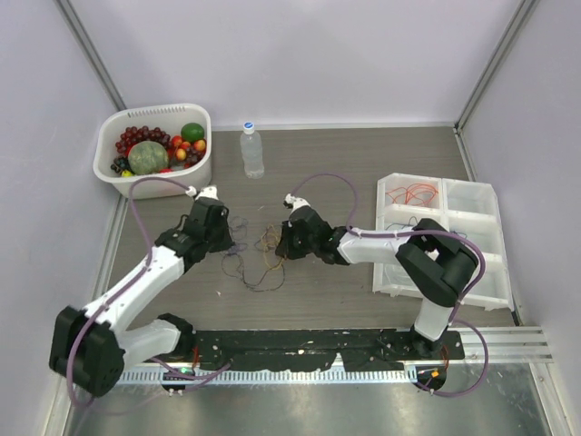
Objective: Untangle the cables
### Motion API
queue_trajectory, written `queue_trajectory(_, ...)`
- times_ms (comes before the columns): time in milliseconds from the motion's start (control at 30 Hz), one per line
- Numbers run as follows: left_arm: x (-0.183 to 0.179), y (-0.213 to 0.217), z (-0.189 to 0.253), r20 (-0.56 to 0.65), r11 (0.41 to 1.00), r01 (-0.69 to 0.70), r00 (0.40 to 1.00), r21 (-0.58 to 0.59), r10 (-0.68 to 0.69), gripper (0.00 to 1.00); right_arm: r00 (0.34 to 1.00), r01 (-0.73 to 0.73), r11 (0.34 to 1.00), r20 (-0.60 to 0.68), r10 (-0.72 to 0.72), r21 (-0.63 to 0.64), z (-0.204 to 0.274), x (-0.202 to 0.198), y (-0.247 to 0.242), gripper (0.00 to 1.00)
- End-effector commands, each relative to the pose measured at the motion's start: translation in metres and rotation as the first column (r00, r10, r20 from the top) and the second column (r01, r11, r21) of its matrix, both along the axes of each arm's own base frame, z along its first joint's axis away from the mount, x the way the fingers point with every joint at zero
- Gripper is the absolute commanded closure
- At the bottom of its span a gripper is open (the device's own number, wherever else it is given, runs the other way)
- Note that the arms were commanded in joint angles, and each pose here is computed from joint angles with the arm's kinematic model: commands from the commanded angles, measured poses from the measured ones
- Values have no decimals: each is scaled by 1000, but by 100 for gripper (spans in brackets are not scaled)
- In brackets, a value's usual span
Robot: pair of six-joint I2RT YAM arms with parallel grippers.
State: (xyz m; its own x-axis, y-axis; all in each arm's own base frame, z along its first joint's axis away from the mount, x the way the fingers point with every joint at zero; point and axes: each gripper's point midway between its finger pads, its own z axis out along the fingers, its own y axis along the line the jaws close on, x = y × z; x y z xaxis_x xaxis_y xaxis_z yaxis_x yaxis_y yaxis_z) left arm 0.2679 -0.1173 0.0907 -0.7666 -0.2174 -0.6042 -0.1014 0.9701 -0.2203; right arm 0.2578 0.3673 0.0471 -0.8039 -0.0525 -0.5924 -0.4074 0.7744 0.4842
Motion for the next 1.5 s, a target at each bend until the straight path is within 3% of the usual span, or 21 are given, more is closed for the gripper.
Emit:
queue_trajectory(0,11,12,86,259,1000,6,966,-8,-4,100,990,121,991,80,-117,-48,0,19,-17,99)
queue_trajectory(233,-11,46,212,575,995,-60,812,-82,97,100,973,216,958,124,-195,-187,-18,21,-54,99)
queue_trajectory(367,-29,64,269,681,978,-97,705,-183,197,100,964,254,940,139,-227,-226,-19,22,-69,99)
queue_trajectory(433,-34,68,284,690,971,-107,687,-214,228,100,959,272,936,150,-242,-225,-16,26,-75,99)
queue_trajectory(500,-35,65,294,679,968,-99,696,-230,233,100,965,244,944,155,-213,-222,-9,28,-73,95)
queue_trajectory(533,-33,60,294,658,970,-85,721,-229,219,100,972,209,948,158,-174,-238,-1,25,-72,81)
queue_trajectory(633,-28,48,290,587,973,-68,787,-219,187,100,970,122,972,234,-74,-199,34,17,-57,69)
queue_trajectory(667,-27,46,289,578,974,-67,795,-218,184,100,956,141,972,281,-84,-188,51,22,-60,60)
queue_trajectory(733,-27,43,293,589,967,-51,785,-251,194,100,943,145,973,322,-80,-181,72,25,-63,45)
queue_trajectory(800,-29,31,304,615,954,18,768,-299,178,100,942,85,984,333,-29,-156,91,19,-57,41)
queue_trajectory(900,-30,15,316,619,938,94,772,-333,143,100,906,-84,996,418,74,7,141,-1,-32,38)
queue_trajectory(1033,-28,5,322,613,931,134,782,-338,110,100,852,-302,926,499,157,225,198,-30,1,33)
queue_trajectory(1267,-32,-5,341,631,910,194,770,-365,89,100,821,-385,846,555,132,368,255,-24,40,33)
queue_trajectory(1467,-37,-11,358,651,891,243,756,-385,75,100,780,-473,791,602,171,388,275,-26,61,39)
